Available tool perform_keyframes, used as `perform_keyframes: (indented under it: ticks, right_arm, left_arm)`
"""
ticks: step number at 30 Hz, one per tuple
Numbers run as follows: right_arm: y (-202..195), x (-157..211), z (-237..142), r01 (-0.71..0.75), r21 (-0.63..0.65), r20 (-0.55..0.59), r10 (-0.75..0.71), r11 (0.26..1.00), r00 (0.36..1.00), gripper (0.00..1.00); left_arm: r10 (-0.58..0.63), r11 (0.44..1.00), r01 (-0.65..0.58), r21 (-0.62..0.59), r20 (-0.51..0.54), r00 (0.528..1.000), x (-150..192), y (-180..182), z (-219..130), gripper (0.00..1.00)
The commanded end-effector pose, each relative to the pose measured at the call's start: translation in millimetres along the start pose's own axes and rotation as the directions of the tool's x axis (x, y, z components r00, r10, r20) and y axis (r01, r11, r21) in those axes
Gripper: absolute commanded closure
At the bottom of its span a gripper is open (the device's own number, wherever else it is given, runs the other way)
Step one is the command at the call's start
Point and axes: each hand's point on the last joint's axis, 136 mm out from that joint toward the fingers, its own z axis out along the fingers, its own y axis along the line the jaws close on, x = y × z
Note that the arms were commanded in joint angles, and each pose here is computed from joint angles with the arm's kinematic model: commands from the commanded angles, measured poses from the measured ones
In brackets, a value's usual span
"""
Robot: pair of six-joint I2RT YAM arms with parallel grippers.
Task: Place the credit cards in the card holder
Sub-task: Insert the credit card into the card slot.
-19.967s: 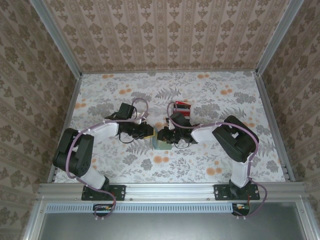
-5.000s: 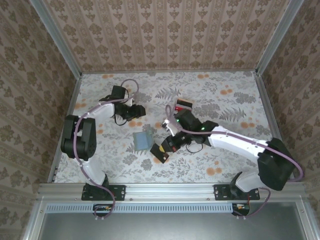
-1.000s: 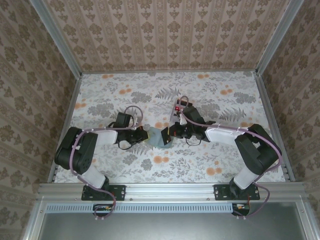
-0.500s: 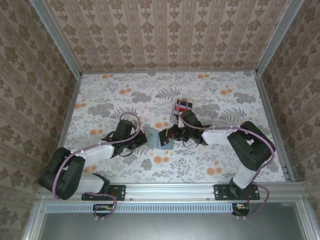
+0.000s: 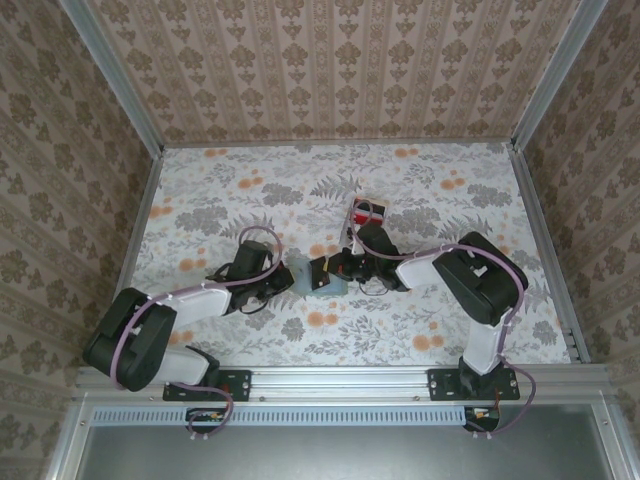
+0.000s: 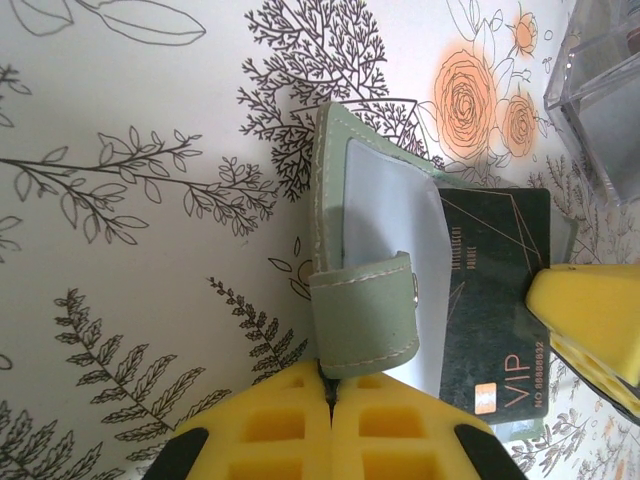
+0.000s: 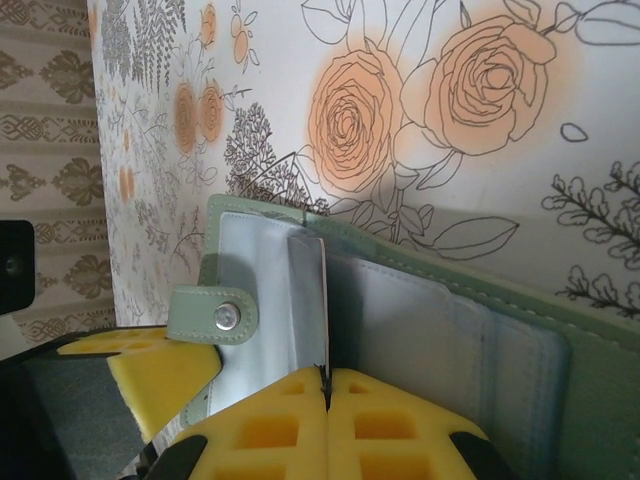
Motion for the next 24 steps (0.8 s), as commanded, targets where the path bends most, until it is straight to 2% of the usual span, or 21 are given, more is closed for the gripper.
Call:
perform_keyframes:
  ticks: [1,24]
  right_arm:
    - [-9,6,9,-0.036,0.007,-0.018,0.036,0.999,0.999,1.00]
    - [-12,11,17,-0.043,0.079,0.029,0.040,0.996,0.999,1.00]
  left_arm:
    - [0.002,1.000,-0.002,0.010,-0.014,1.000,5,-2,4,1.00]
    - [0.016,1.000,-0.017,-0.009,-0.072,0.997,9,15,5,1.00]
